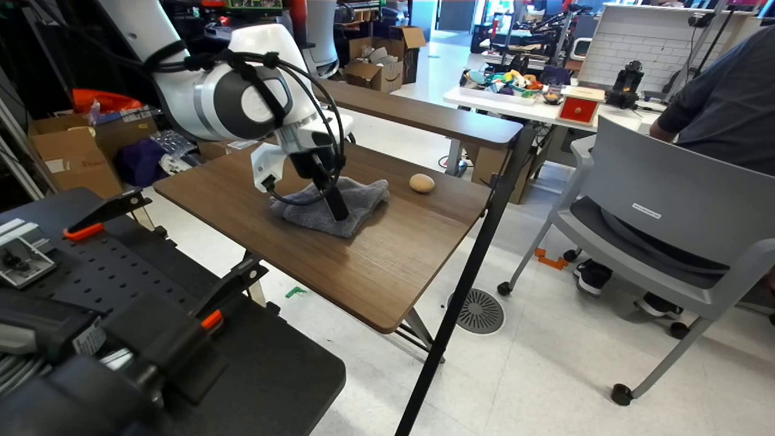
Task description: Move the plush toy and wipe the table with the cloth
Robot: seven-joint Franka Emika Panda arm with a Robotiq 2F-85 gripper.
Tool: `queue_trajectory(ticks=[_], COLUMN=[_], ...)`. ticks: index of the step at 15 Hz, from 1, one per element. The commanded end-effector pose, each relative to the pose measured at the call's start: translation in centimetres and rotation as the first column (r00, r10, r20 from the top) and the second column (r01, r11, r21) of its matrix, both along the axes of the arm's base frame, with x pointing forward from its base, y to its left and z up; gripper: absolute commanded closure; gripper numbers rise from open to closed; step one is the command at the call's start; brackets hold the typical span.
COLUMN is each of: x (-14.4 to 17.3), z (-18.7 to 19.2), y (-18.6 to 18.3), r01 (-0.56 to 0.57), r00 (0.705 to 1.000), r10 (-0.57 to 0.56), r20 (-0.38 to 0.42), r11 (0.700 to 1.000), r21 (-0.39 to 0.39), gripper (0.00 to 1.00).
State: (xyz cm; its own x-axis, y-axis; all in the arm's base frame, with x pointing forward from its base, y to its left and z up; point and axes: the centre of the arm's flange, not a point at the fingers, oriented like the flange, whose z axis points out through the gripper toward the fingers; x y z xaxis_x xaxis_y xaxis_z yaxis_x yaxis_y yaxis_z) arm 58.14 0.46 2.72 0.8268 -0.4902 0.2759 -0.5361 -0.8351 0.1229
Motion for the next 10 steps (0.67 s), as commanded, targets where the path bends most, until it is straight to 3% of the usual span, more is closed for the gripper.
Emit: queue_trajectory(ticks=[1,3,8,10], x=[1.5,1.3,0.8,0.5], z=[-5.4,-6.4,-7.0,-7.3], y=[-3.5,-6.7,-13.7,-14.6], r01=[0.063,0.093,0.197,0.211], r00=[0.995,0.989,0.972,0.966], r10=[-0.071,-0.111,-0.226,-0.247], r20=[-0.071,-0.096,-0.065,-0.072], r11=[0.992,0.981,0.932,0.922], r21=[-0.111,-0.17,-0.304,-0.326], gripper=[0.0,0.0,0.0,0.0])
